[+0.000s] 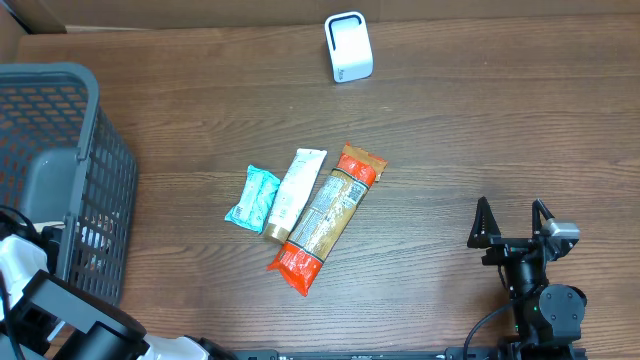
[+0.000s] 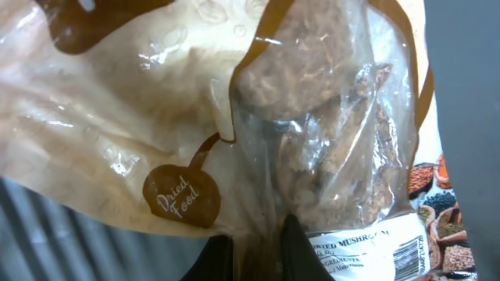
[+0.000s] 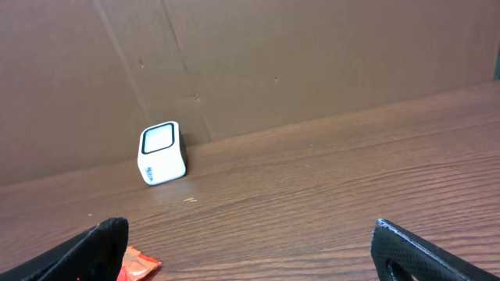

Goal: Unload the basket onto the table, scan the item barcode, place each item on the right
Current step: 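Reach the left gripper into the basket toward the brown snack bag, then grasp the brown-and-clear dried mushroom bag with the left gripper and lift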

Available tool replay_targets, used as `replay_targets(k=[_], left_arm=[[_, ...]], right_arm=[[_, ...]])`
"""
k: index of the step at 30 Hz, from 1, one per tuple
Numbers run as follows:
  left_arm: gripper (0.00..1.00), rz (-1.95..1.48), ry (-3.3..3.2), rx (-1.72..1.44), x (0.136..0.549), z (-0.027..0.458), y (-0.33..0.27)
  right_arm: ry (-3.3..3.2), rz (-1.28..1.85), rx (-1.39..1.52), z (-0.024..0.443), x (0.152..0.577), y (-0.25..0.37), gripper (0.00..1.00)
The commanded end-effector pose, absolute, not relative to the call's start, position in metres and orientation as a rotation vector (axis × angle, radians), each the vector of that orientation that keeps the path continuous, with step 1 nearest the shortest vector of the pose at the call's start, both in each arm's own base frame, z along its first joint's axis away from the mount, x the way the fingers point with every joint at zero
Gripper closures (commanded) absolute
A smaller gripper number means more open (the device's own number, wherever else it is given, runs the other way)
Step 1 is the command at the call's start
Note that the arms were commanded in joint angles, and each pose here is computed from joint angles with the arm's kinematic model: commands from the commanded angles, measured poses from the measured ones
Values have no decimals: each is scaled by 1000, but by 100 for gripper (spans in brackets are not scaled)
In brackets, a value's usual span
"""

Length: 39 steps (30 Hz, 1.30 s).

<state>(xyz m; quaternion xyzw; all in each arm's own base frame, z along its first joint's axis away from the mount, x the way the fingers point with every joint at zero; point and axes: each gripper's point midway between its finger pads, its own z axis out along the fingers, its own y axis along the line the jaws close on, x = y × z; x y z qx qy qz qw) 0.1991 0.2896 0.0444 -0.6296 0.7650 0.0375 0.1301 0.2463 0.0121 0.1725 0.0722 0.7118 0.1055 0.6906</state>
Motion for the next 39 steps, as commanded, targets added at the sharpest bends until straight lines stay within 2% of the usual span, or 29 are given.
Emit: replay_targets(k=[1,6,17,23,28,35,39], left_arm=[[96,106,2330,-1873,183,18,271],[96,0,2332,-1808,199,25,269],[96,-38,2315,-1738,220,95,285],[94,-9,2325,-1751,214,91,284],[50,-13,2355,-1778,205,60,274],[33,-22,2328,-1801,199,21,262],[10,26,2280,-1763,201,9,270]], right_arm=[[1587,227,168,171,246,10,0],[1587,227,168,171,246,10,0],[1587,227,168,171,246,10,0],[1587,227,168,171,246,10,0],[1587,227,168,171,246,10,0],[1587,227,168,171,246,10,0],[1587,227,168,171,246,10,0]])
